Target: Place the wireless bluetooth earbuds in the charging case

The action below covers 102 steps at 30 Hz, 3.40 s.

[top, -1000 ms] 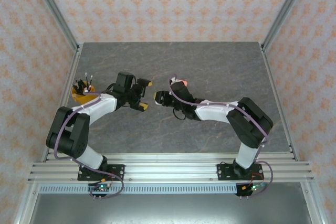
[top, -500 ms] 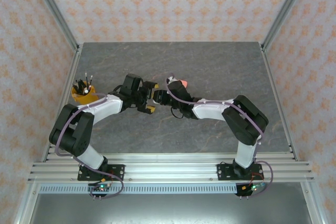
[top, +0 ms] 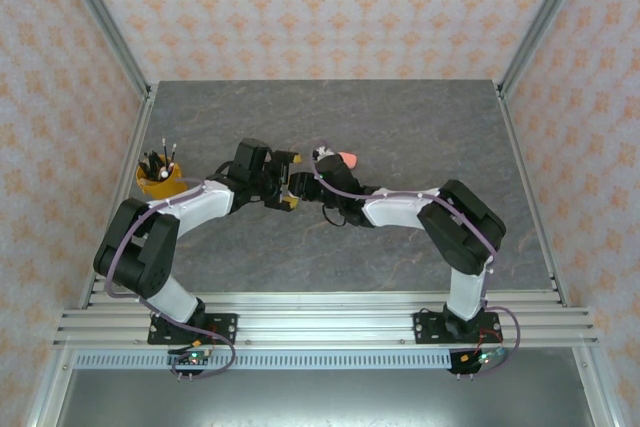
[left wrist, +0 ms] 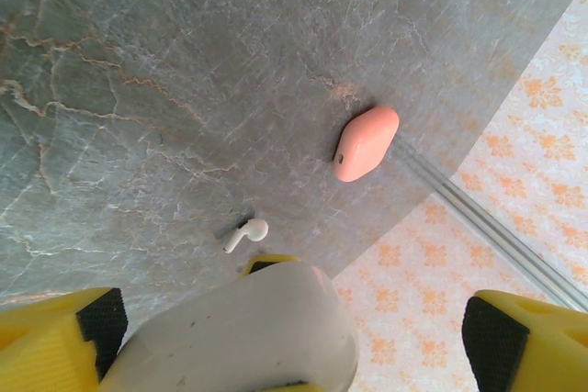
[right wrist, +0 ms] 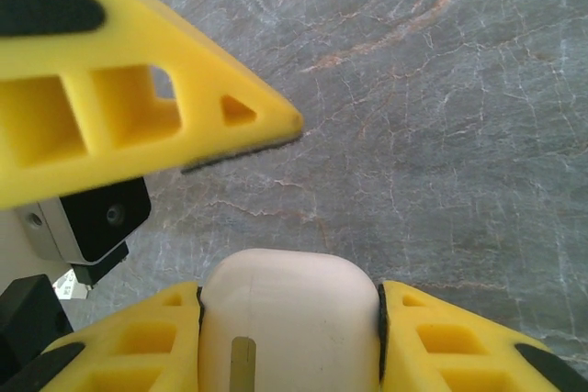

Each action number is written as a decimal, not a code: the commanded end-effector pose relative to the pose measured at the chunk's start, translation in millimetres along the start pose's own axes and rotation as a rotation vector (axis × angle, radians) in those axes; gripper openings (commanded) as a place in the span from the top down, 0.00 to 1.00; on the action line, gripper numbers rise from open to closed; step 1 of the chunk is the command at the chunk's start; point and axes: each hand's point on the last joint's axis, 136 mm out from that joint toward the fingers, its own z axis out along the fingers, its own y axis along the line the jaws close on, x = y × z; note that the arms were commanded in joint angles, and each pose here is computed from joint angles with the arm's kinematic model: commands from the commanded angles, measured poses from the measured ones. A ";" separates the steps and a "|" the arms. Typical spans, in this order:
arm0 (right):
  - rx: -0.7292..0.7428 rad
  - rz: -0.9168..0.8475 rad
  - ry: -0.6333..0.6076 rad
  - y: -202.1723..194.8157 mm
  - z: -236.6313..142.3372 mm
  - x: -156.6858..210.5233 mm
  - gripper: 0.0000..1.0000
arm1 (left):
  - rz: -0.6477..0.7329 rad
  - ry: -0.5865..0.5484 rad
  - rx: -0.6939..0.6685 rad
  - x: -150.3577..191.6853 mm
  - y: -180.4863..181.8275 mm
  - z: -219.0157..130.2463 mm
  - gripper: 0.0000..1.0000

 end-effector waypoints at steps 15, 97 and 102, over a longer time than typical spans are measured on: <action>-0.010 -0.041 -0.044 14.3 3.0 -11.0 0.72 | -0.011 -0.035 0.009 -6.0 1.6 5.6 0.42; 0.371 0.022 -0.287 -70.7 -238.9 -55.9 0.23 | 1.325 -1.100 -1.032 -42.6 97.0 -0.2 0.57; 0.368 0.022 -0.287 -68.2 -239.5 -58.2 0.23 | 1.319 -1.064 -1.009 -39.9 99.1 4.0 0.45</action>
